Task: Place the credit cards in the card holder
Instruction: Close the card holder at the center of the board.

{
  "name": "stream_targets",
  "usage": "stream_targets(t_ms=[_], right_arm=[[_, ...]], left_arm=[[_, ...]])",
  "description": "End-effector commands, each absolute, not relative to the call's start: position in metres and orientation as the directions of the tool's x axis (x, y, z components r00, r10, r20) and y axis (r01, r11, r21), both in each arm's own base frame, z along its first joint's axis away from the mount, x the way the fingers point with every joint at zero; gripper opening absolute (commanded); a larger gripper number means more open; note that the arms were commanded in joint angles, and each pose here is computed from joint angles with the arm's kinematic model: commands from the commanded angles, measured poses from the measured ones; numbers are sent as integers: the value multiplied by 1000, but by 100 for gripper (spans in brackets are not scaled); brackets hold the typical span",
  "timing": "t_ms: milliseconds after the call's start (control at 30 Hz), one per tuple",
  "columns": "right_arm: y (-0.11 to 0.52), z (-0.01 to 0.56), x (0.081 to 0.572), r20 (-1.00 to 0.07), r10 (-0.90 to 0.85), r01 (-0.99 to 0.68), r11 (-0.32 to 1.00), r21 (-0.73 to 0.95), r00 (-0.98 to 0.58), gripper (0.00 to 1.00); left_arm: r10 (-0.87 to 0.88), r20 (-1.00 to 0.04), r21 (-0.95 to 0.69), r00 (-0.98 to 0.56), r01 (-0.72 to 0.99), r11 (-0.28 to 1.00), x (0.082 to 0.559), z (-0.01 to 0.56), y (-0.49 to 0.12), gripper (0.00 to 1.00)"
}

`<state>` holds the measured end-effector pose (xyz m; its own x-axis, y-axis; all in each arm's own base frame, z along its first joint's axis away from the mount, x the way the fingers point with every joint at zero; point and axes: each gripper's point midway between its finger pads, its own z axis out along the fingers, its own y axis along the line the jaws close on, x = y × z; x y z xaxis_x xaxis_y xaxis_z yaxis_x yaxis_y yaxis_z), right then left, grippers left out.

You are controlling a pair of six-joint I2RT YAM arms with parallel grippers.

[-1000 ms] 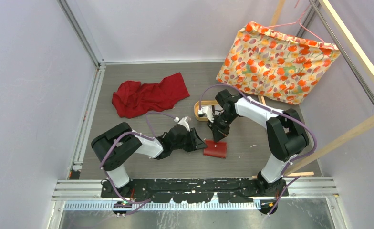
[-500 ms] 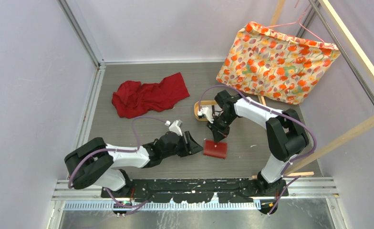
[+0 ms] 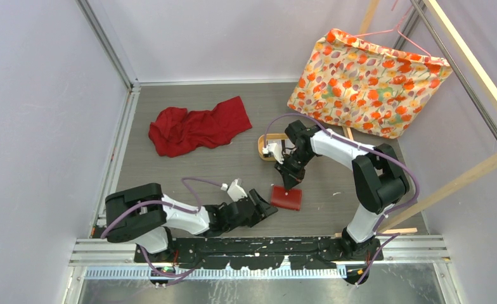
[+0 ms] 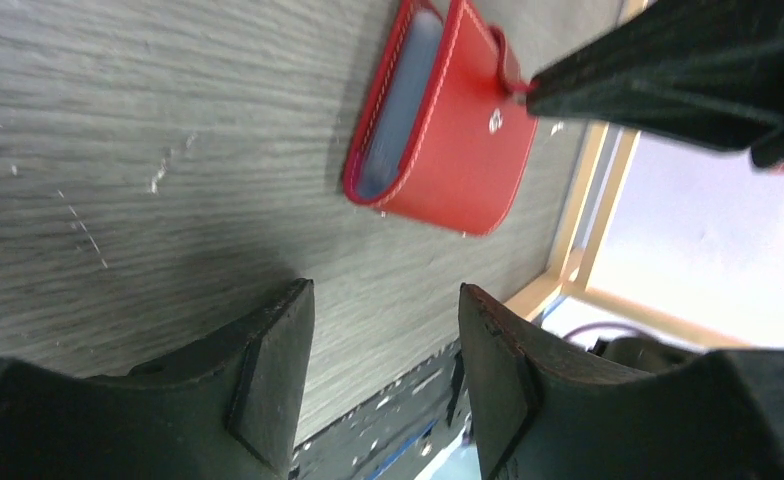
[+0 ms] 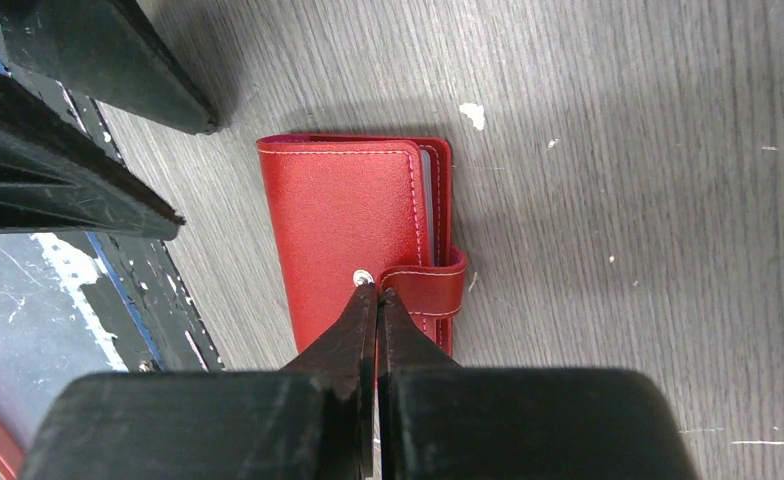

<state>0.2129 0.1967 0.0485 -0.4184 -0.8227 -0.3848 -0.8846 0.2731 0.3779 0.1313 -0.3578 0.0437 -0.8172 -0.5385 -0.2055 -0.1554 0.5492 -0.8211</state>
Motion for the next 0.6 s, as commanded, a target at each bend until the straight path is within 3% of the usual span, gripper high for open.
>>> stream_targets(t_ms=[0,233,567], right_arm=[[198,50,211,-392,-822,-888,267,375,-413,1],[197,50,208,-393,-826,-890,256,377,-404,1],[197,47,202,-387,-840,-900,238,365,-379,1]], left_arm=[[-707,-163,-834,-688,-287,471,157,50,-357,56],[-787,-74,-782,-612,-454,427,161,30,-358,52],[-821,-98,-742,-563,-508,437,167,31,-356,42]])
